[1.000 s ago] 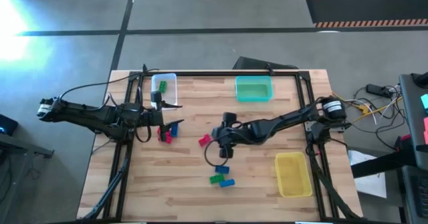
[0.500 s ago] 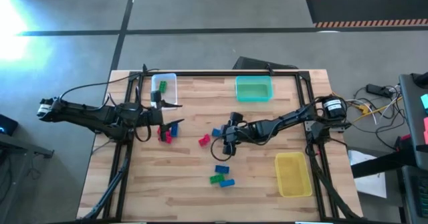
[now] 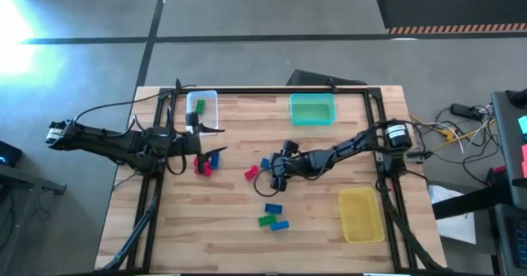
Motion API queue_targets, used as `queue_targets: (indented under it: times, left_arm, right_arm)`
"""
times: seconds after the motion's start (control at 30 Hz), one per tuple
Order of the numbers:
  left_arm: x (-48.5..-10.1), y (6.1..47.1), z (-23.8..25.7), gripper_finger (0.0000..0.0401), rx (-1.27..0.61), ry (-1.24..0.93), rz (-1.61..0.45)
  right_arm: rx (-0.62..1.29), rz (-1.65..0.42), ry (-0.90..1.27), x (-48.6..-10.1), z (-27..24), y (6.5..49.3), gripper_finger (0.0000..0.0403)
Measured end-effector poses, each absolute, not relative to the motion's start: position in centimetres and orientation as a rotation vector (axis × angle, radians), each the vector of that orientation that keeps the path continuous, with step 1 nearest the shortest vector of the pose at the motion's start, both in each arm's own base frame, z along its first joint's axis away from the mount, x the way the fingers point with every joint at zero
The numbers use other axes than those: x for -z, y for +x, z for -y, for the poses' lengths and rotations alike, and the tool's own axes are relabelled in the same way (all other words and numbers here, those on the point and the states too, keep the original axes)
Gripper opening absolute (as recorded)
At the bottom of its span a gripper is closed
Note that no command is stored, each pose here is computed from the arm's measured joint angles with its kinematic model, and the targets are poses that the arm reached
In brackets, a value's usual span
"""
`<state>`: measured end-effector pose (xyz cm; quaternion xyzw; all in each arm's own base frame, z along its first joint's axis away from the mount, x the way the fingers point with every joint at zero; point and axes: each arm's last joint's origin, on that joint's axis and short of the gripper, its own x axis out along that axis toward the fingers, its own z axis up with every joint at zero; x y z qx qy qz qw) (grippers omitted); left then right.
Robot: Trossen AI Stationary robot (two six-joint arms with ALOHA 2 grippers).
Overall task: Sort & place blocks by color
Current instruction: Put the blue game piece into the yellow bin
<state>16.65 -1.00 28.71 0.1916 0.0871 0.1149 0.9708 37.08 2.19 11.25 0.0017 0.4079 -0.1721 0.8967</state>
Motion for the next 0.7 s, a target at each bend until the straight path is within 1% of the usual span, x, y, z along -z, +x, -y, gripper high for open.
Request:
queue_targets:
  times: [0.23, 0.3, 0.47, 0.7]
  left_arm:
    - [-28.72, 16.65, 0.99, 0.0224, -0.233, 0.387, -0.174]
    - [-28.72, 16.65, 0.99, 0.0224, -0.233, 0.387, -0.174]
    - [-28.70, 16.65, 1.00, 0.0224, -0.232, 0.387, -0.175]
    - [-28.69, 16.65, 0.99, 0.0224, -0.233, 0.386, -0.175]
  right_arm:
    - [0.366, -0.854, 0.009, -10.60, -1.92, 37.38, 0.0192]
    - [0.360, -0.855, 0.014, -10.59, -1.92, 37.39, 0.0180]
    - [0.361, -0.853, 0.014, -10.64, -1.91, 37.40, 0.0127]
    - [0.364, -0.850, 0.019, -10.99, -1.88, 37.30, 0.0127]
